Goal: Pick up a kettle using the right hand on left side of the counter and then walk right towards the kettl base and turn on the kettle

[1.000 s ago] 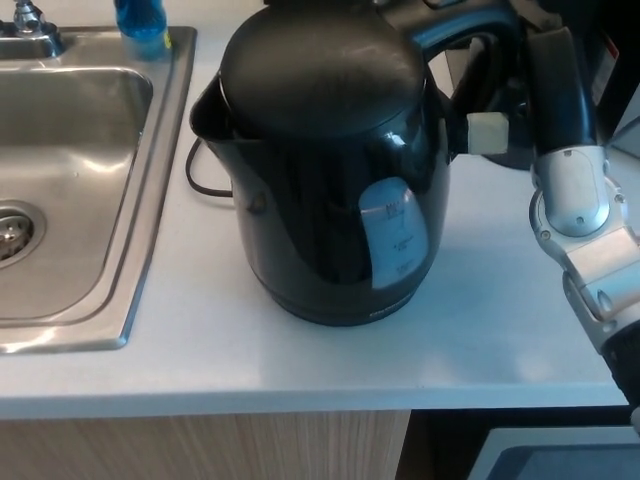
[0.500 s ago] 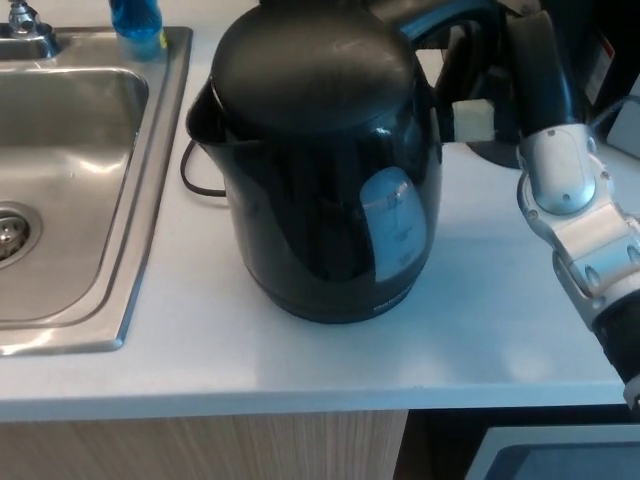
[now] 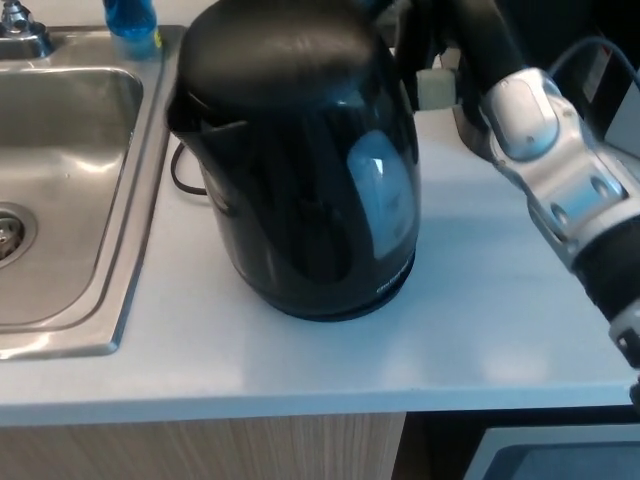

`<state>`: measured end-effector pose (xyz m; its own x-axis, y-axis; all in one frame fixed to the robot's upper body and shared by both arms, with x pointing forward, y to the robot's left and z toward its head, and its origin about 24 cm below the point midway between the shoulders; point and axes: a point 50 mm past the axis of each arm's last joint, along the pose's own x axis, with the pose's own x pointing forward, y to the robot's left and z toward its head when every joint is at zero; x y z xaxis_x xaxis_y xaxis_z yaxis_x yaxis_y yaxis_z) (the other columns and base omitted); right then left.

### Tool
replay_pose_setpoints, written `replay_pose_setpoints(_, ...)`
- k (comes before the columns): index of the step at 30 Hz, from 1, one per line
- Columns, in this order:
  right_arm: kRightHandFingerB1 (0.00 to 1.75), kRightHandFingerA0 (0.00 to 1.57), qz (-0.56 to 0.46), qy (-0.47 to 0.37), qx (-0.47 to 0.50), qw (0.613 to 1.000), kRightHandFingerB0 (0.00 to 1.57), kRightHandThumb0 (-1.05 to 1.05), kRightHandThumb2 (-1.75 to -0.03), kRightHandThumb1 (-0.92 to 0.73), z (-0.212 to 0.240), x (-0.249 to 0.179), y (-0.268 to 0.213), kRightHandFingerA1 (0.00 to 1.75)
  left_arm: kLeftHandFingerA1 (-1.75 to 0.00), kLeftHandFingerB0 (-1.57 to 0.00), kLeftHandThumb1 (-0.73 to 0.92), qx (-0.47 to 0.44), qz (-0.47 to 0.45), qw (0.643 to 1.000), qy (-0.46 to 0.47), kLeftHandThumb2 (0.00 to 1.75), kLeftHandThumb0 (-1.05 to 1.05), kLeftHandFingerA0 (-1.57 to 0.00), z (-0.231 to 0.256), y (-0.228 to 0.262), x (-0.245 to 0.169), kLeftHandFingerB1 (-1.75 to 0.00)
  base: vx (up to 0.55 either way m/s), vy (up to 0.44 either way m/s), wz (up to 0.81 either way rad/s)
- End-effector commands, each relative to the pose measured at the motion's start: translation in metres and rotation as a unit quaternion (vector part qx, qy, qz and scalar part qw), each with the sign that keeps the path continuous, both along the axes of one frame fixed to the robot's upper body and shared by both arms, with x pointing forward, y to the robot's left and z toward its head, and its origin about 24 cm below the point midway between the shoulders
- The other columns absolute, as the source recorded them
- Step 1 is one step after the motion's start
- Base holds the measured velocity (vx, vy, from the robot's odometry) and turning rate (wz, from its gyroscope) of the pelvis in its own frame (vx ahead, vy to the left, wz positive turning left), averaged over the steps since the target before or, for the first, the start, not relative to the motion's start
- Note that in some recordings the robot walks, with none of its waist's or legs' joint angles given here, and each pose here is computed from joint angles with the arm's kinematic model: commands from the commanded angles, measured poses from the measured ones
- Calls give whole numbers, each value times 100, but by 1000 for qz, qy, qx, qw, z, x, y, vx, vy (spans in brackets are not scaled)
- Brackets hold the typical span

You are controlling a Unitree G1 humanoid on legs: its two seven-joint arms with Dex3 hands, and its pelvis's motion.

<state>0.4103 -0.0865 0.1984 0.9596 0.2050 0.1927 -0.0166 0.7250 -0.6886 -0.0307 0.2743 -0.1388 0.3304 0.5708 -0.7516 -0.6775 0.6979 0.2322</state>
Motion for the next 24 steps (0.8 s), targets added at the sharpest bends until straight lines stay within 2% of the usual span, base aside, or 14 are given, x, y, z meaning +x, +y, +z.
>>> replay_pose_setpoints(1, 62, 68, -86, 389, -305, 865, 38, -30, -70, -70, -132, -24, -36, 158, -102, -82, 55, 21, -17, 999, -20, 122, 31, -93, 6, 7, -1, -93, 0, 0, 0)
replay_pose_setpoints(5, 78, 66, -113, 407, -262, 868, 37, -36, -72, -75, -143, -31, -45, 145, -100, -82, 55, 20, -20, 1000, -8, 121, 34, -92, 5, 8, -3, -92, 0, 0, 0)
replay_pose_setpoints(6, 63, 67, -114, 406, -266, 867, 29, -38, -70, -80, -144, -31, -45, 119, -100, -83, 54, 22, -19, 1000, -8, 120, 31, -94, 5, 9, -2, -92, 0, 0, 0)
replay_pose_setpoints(7, 59, 63, -117, 406, -263, 867, 32, -39, -68, -82, -149, -34, -49, 106, -99, -82, 55, 23, -21, 999, -7, 122, 32, -91, 5, 9, -2, -91, 0, 0, 0)
replay_pose_setpoints(8, 59, 63, -118, 407, -261, 867, 32, -39, -68, -82, -151, -35, -50, 106, -99, -82, 55, 24, -21, 999, -7, 122, 32, -91, 5, 9, -1, -91, 0, 0, 0)
replay_pose_setpoints(10, 70, 66, -117, 405, -262, 868, 46, -35, -70, -76, -155, -37, -51, 133, -100, -85, 55, 23, -20, 999, -13, 120, 29, -95, 5, 8, -2, -93, 0, 0, 0)
replay_pose_setpoints(11, 70, 66, -118, 404, -259, 869, 46, -35, -70, -76, -156, -38, -52, 133, -100, -85, 55, 20, -17, 1000, -17, 120, 29, -95, 5, 8, -2, -93, 0, 0, 0)
replay_pose_setpoints(12, 77, 67, -115, 404, -263, 868, 50, -37, -71, -75, -157, -39, -53, 150, -100, -85, 55, 18, -15, 1000, -18, 120, 30, -95, 5, 7, -1, -93, 0, 0, 0)
replay_pose_setpoints(13, 82, 71, -115, 395, -252, 876, 56, -31, -76, -74, -160, -41, -55, 156, -100, -81, 53, 20, -17, 999, -19, 125, 30, -90, 5, 6, 0, -92, 0, 0, 0)
replay_pose_setpoints(17, 82, 71, -118, 381, -235, 886, 56, -31, -76, -74, -164, -45, -58, 156, -100, -81, 53, 23, -21, 999, -21, 125, 30, -90, 5, 4, 2, -92, 0, 0, 0)
replay_pose_setpoints(18, 106, 69, -125, 345, -196, 909, 62, -33, -81, -82, -171, -50, -65, 167, -101, -81, 56, 20, -16, 999, -22, 122, 33, -93, 4, 4, 4, -92, 0, 0, 0)
replay_pose_setpoints(19, 127, 70, -130, 321, -173, 922, 60, -32, -85, -79, -174, -53, -69, 175, -100, -81, 55, 19, -15, 999, -23, 120, 31, -93, 4, 3, 5, -91, 0, 0, 0)
replay_pose_setpoints(23, 127, 70, -128, 310, -164, 928, 60, -32, -85, -79, -173, -55, -69, 175, -100, -81, 55, 20, -16, 999, -24, 120, 31, -93, 4, 4, 6, -91, 0, 0, 0)
replay_pose_setpoints(24, 160, 82, -132, 295, -144, 935, 69, -34, -80, -81, -173, -56, -69, 175, -100, -82, 53, 22, -18, 999, -26, 124, 37, -92, 5, 4, 7, -92, 0, 0, 0)
